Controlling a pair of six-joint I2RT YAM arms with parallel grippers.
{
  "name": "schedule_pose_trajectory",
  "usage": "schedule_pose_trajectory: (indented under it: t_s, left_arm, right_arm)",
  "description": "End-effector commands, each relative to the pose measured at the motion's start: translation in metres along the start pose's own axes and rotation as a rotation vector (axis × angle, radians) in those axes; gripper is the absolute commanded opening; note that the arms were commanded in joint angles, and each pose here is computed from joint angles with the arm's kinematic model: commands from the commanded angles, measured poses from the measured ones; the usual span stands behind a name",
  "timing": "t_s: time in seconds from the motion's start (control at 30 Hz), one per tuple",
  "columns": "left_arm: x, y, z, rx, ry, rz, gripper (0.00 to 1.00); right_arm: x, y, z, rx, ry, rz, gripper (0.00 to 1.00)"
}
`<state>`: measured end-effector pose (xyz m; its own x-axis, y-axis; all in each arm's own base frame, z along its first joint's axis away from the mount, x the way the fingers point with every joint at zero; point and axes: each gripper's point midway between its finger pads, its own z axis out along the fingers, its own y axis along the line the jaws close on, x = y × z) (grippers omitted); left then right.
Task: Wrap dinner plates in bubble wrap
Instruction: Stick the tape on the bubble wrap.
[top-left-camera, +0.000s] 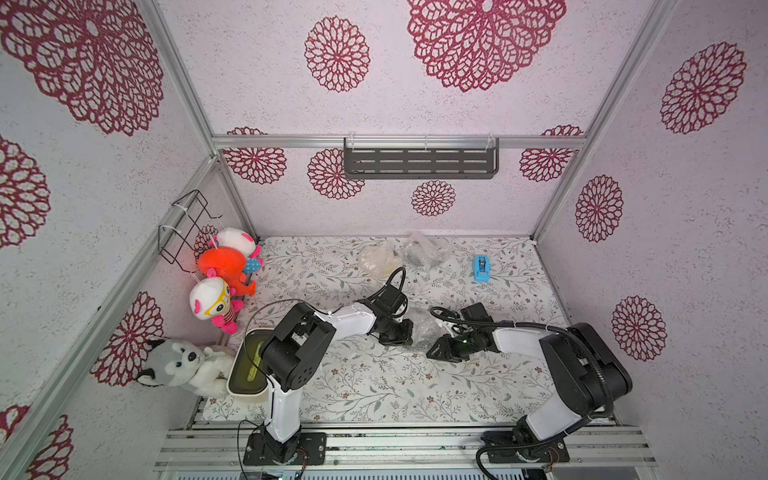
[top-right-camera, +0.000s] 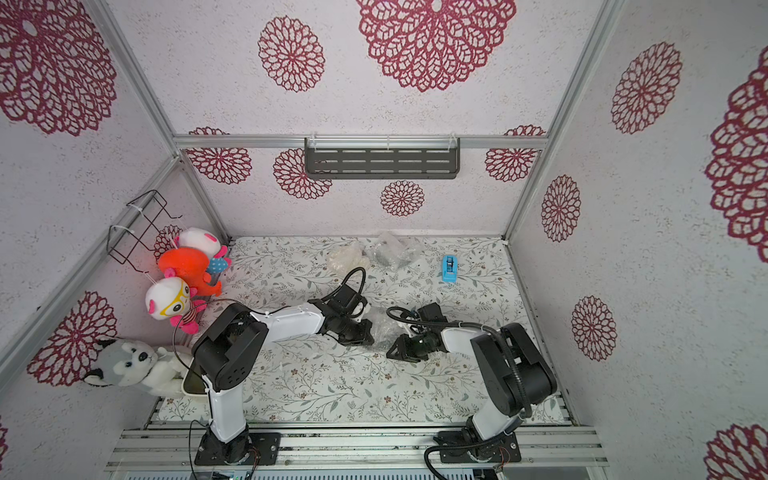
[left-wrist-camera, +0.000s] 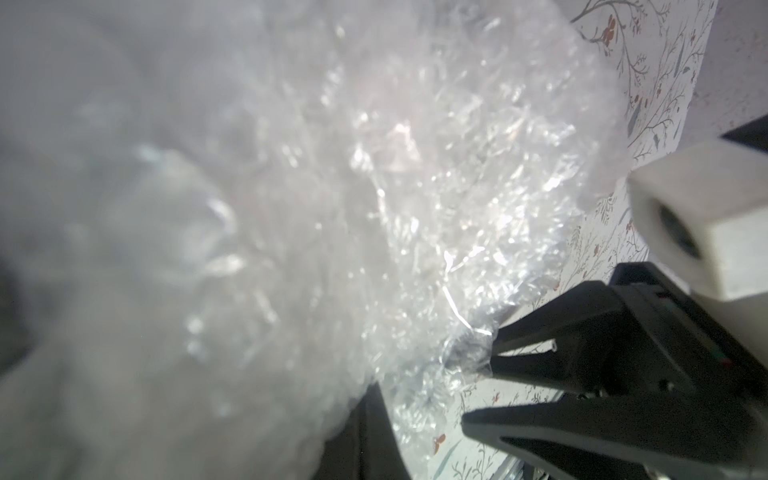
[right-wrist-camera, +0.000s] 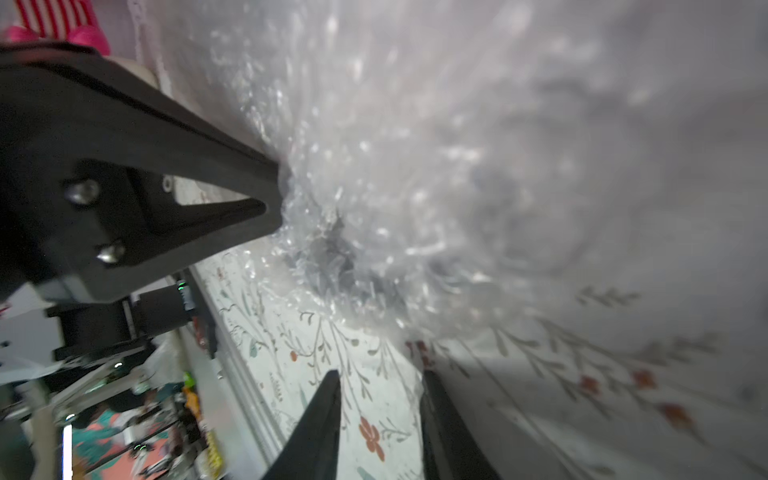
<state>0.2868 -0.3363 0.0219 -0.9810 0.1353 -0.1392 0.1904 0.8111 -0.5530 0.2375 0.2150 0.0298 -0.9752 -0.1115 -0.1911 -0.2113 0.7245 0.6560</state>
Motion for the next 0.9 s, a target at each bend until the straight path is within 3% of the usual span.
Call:
schedule_pose_trajectory:
  t_s: [0.0,0.1,0.2,0.3,0.4,0.57,0.73,0.87]
  left_arm:
    - [0.005,-0.002,-0.003,-0.013,0.007,0.02,0.0]
    - [0.006,-0.002,-0.003,-0.014,0.01,0.02,0.0]
    - [0.006,-0.002,-0.003,-0.014,0.008,0.021,0.0]
    - [0.005,-0.002,-0.003,-0.013,0.005,0.019,0.0]
    - [0.005,-0.003,-0.003,-0.012,0.004,0.02,0.0]
    - [0.005,-0.003,-0.003,-0.01,0.005,0.021,0.0]
    - [0.006,-0.002,-0.003,-0.011,0.005,0.02,0.0]
    - [0.007,-0.002,-0.003,-0.012,0.006,0.021,0.0]
  right_arm:
    - [0.005,-0.042,-0.027,0.293,-0.059,0.016,0.46]
    - [-0.003,-0.032,-0.042,0.3,-0.12,-0.018,0.52]
    - [-0.01,0.002,-0.038,0.12,-0.14,-0.032,0.49]
    - [-0.021,0.03,-0.03,-0.062,-0.175,0.039,0.48]
    - [-0.034,0.034,-0.023,-0.099,-0.208,0.135,0.48]
    - [-0.033,0.041,-0.005,-0.162,-0.156,0.21,0.49]
    - [-0.028,0.03,0.002,-0.118,-0.141,0.247,0.5]
    - [-0.033,0.008,-0.01,0.051,-0.207,0.247,0.5]
